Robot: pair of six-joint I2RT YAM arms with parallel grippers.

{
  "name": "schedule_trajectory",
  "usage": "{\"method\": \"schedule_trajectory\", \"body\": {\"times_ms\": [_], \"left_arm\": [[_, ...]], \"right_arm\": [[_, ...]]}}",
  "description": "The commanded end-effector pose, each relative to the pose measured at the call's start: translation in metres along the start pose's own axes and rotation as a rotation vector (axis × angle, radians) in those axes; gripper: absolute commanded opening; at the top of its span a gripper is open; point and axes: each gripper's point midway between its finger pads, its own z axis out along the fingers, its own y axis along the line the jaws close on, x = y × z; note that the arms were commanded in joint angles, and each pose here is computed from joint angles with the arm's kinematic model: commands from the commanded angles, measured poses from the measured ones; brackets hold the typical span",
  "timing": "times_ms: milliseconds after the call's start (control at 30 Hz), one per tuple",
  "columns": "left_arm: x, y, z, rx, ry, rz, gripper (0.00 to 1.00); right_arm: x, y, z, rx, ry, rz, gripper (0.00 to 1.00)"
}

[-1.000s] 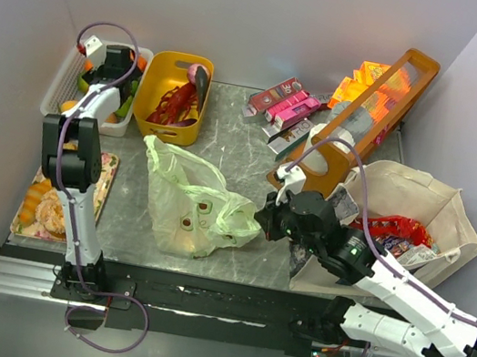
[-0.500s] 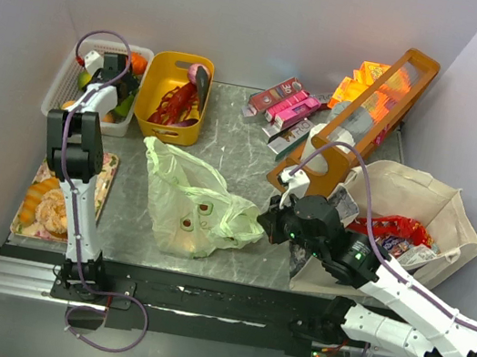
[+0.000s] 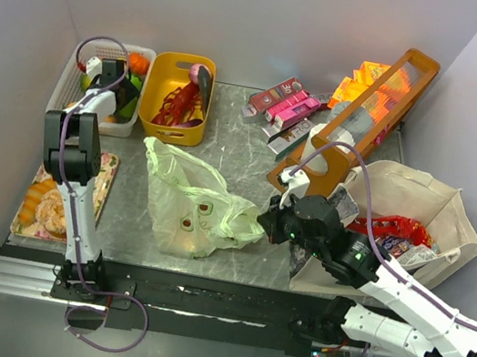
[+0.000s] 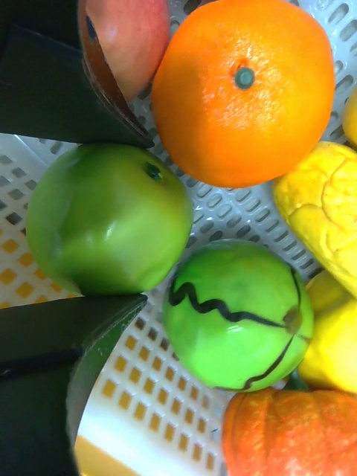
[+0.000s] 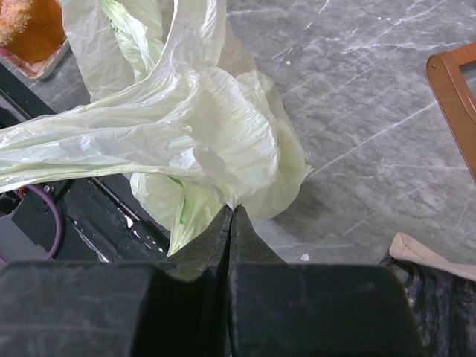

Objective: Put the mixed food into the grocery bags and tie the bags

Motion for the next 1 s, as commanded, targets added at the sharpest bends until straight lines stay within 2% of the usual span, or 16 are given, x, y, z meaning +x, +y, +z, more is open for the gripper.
{"method": "schedule_trajectory", "body": {"times_ms": [0, 67, 200, 300, 467, 567, 667, 700, 767, 800, 900, 967], "left_arm": [[-0.032, -0.076, -0.071, 0.26, -0.043, 0.015, 0.27], [-0.045, -0.098, -0.095, 0.334, -0.094, 0.058, 0.28], [-0.068, -0.149, -0.173, 0.488, -0.2, 0.131, 0.29], [-0.078, -0.158, -0.215, 0.543, -0.272, 0.161, 0.29], [-0.08, -0.146, -0.246, 0.556, -0.277, 0.192, 0.3], [-0.064, -0.141, -0.276, 0.652, -0.237, 0.255, 0.3], [-0.035, -0.137, -0.331, 0.792, -0.207, 0.33, 0.3], [-0.021, -0.135, -0.363, 0.866, -0.186, 0.355, 0.3], [0.004, -0.13, -0.398, 0.955, -0.123, 0.39, 0.3], [0.021, -0.126, -0.434, 1.044, -0.106, 0.415, 0.3], [0.054, -0.115, -0.494, 1.199, -0.028, 0.465, 0.3], [0.07, -0.105, -0.507, 1.212, 0.028, 0.491, 0.3]], "right_arm": [[-0.009, -0.002, 0.0, 0.011, -0.038, 0.003, 0.0], [-0.01, -0.003, 0.001, 0.017, -0.04, -0.001, 0.0], [-0.011, -0.003, 0.003, 0.023, -0.029, -0.008, 0.0], [-0.011, -0.002, 0.004, 0.021, -0.028, -0.007, 0.0], [-0.012, -0.001, 0.005, 0.018, -0.024, -0.006, 0.0], [-0.011, -0.001, 0.005, 0.021, -0.02, -0.008, 0.0], [-0.01, -0.006, 0.005, 0.047, -0.015, -0.01, 0.0], [-0.012, -0.008, 0.003, 0.057, -0.02, -0.012, 0.0], [-0.014, -0.011, 0.002, 0.074, -0.025, -0.012, 0.0], [-0.013, -0.013, 0.001, 0.083, -0.021, -0.014, 0.0], [-0.015, -0.02, -0.003, 0.129, -0.019, -0.012, 0.0], [-0.018, -0.023, -0.004, 0.145, -0.028, -0.01, 0.0]]}}
